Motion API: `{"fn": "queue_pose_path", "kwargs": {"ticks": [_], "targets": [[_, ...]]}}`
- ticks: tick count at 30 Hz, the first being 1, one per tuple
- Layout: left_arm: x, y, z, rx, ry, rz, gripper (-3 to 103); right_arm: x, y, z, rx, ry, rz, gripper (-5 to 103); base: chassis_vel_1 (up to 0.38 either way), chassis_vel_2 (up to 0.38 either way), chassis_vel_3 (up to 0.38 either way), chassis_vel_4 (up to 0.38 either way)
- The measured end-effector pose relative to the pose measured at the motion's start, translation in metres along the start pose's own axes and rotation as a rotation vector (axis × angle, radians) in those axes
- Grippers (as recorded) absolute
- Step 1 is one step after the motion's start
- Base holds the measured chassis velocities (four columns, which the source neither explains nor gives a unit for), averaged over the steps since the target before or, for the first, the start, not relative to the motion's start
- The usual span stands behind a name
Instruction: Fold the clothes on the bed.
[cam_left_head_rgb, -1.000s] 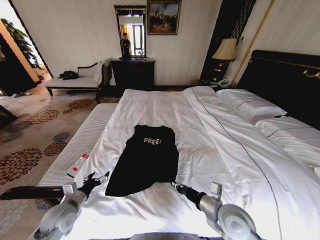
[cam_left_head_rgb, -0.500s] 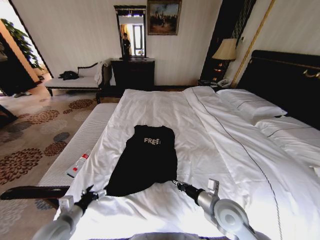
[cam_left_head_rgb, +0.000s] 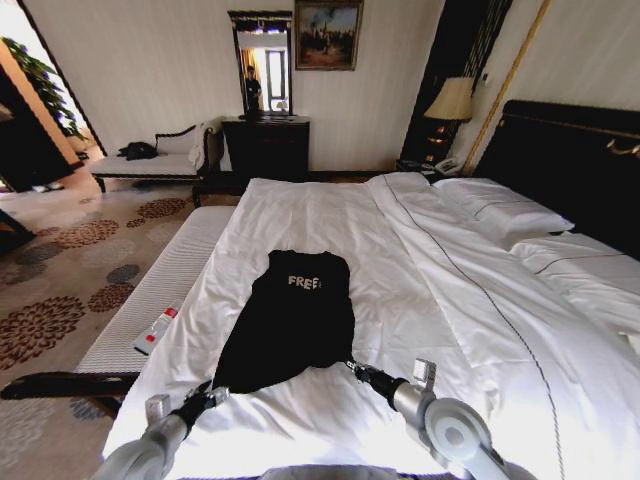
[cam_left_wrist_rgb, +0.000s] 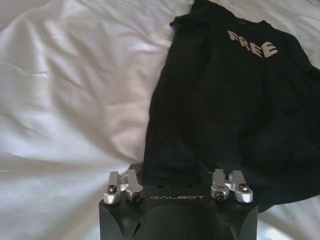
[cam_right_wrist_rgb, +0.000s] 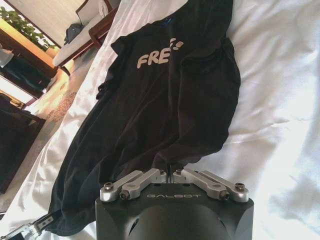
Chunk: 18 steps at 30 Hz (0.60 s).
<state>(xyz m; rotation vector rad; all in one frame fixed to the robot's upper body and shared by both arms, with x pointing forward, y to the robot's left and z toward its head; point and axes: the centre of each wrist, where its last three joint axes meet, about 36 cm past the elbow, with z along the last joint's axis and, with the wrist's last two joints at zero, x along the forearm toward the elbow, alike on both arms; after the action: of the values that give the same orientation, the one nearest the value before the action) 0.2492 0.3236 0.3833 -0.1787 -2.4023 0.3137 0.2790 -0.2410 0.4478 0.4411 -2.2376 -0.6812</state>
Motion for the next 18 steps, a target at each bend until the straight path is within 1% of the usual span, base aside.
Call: {"fn": "queue_pose_path", "kwargs": {"ticks": [2, 3, 4, 5, 8, 9, 11, 12, 13, 14, 16, 18], "targets": [[0.000, -0.001, -0.001, -0.001, 0.003, 0.005, 52, 0.000, 0.000, 0.000, 0.000, 0.000, 0.001, 1, 0.000, 0.000, 0.000, 0.000], [0.000, -0.001, -0.001, -0.001, 0.003, 0.005, 52, 0.000, 0.000, 0.000, 0.000, 0.000, 0.001, 1, 0.000, 0.000, 0.000, 0.000], [0.000, -0.001, -0.001, 0.001, 0.005, 0.007, 46, 0.000, 0.000, 0.000, 0.001, -0.002, 0.002, 1, 0.000, 0.000, 0.000, 0.000], [0.001, -0.001, -0.002, 0.001, 0.005, 0.008, 46, 0.000, 0.000, -0.001, 0.001, -0.003, 0.002, 1, 0.000, 0.000, 0.000, 0.000], [0.006, -0.001, -0.006, -0.005, 0.002, 0.010, 30, -0.001, -0.001, -0.003, 0.002, -0.011, 0.003, 1, 0.000, 0.000, 0.000, 0.000], [0.006, -0.001, -0.006, -0.005, 0.002, 0.010, 30, -0.001, -0.001, -0.003, 0.002, -0.011, 0.003, 1, 0.000, 0.000, 0.000, 0.000], [0.010, -0.005, -0.012, -0.006, -0.015, 0.013, 19, -0.002, -0.001, -0.004, 0.002, -0.015, 0.002, 1, 0.000, 0.000, 0.000, 0.000], [0.011, -0.009, -0.018, 0.001, -0.034, 0.015, 14, -0.003, 0.000, -0.006, 0.003, -0.019, 0.001, 1, 0.000, 0.000, 0.000, 0.000], [0.012, -0.012, -0.026, 0.011, -0.057, 0.018, 14, -0.004, 0.001, -0.008, 0.003, -0.023, -0.002, 1, 0.000, 0.000, 0.000, 0.000], [0.012, -0.012, -0.026, 0.011, -0.057, 0.018, 14, -0.004, 0.001, -0.008, 0.003, -0.023, -0.002, 1, 0.000, 0.000, 0.000, 0.000], [0.012, -0.019, -0.047, 0.041, -0.118, 0.021, 3, -0.006, 0.002, -0.015, 0.006, -0.036, -0.008, 1, 0.000, 0.000, 0.000, 0.000], [0.010, -0.022, -0.073, 0.076, -0.187, 0.021, 1, -0.009, 0.002, -0.023, 0.009, -0.046, -0.009, 1, 0.000, 0.000, 0.000, 0.000]]}}
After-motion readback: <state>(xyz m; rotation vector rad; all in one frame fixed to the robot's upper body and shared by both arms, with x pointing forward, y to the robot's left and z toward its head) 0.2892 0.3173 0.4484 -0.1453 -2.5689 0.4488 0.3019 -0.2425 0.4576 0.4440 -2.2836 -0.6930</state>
